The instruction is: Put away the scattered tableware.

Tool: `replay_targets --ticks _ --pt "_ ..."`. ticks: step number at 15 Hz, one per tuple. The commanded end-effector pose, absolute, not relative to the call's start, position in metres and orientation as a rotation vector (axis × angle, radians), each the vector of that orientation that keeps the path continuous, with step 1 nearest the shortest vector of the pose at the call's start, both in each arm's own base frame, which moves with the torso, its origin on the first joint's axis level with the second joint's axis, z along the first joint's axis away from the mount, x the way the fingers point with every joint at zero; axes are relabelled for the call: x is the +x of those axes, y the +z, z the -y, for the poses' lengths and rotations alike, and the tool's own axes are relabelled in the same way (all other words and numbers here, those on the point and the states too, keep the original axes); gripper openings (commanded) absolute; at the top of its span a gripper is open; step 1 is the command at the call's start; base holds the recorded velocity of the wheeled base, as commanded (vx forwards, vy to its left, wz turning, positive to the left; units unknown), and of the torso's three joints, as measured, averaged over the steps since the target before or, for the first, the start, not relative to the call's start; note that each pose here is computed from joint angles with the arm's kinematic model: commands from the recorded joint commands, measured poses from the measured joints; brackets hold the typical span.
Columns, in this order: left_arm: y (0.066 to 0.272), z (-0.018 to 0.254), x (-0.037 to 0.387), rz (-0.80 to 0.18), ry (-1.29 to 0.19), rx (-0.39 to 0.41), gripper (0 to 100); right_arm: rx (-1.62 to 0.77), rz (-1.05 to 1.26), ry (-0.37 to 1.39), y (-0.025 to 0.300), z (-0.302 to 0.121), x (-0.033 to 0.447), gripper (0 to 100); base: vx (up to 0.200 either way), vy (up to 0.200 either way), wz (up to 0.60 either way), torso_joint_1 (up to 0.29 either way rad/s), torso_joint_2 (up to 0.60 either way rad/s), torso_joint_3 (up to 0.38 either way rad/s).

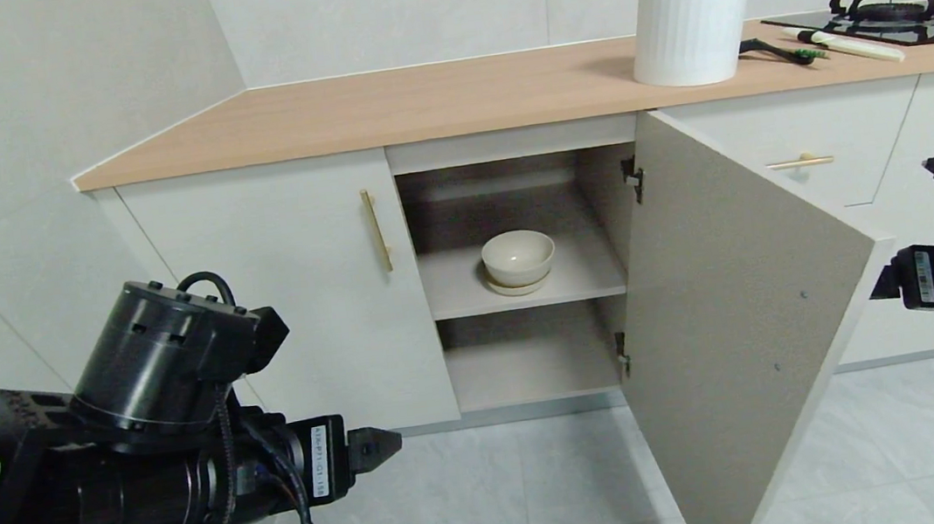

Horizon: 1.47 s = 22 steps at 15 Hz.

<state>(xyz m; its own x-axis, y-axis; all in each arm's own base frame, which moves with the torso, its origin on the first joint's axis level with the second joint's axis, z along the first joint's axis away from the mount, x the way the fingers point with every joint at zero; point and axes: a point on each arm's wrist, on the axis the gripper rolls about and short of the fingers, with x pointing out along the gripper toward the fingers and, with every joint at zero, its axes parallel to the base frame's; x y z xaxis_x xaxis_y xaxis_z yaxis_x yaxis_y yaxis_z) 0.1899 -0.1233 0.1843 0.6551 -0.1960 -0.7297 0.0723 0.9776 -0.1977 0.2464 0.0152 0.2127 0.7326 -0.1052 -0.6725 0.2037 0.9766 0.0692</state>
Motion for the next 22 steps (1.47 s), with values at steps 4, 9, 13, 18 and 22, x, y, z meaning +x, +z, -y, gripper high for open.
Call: replay_targets --ticks 4,9,13,18,22 --pt "0.187 0.123 0.189 -0.834 -0.157 -0.16 100 0.156 -0.773 -0.056 0.193 -0.057 0.253 100 0.0 0.0 0.0 0.0 0.0 0.0" --pt "0.19 0.122 0.188 -0.816 -0.149 -0.163 100 0.169 -0.751 0.077 0.168 -0.105 0.267 100 0.0 0.0 0.0 0.0 0.0 0.0" --pt "0.197 0.117 0.185 -0.78 -0.145 -0.163 100 0.098 -0.717 0.15 0.151 -0.137 0.31 100 0.0 0.0 0.0 0.0 0.0 0.0" --pt "0.206 0.11 0.187 -0.706 -0.081 -0.173 100 0.095 -0.679 0.191 0.149 -0.163 0.338 100 0.0 0.0 0.0 0.0 0.0 0.0" --pt "0.207 0.109 0.185 -0.697 -0.085 -0.161 100 0.176 -0.628 0.177 0.132 -0.173 0.357 100 0.0 0.0 0.0 0.0 0.0 0.0"
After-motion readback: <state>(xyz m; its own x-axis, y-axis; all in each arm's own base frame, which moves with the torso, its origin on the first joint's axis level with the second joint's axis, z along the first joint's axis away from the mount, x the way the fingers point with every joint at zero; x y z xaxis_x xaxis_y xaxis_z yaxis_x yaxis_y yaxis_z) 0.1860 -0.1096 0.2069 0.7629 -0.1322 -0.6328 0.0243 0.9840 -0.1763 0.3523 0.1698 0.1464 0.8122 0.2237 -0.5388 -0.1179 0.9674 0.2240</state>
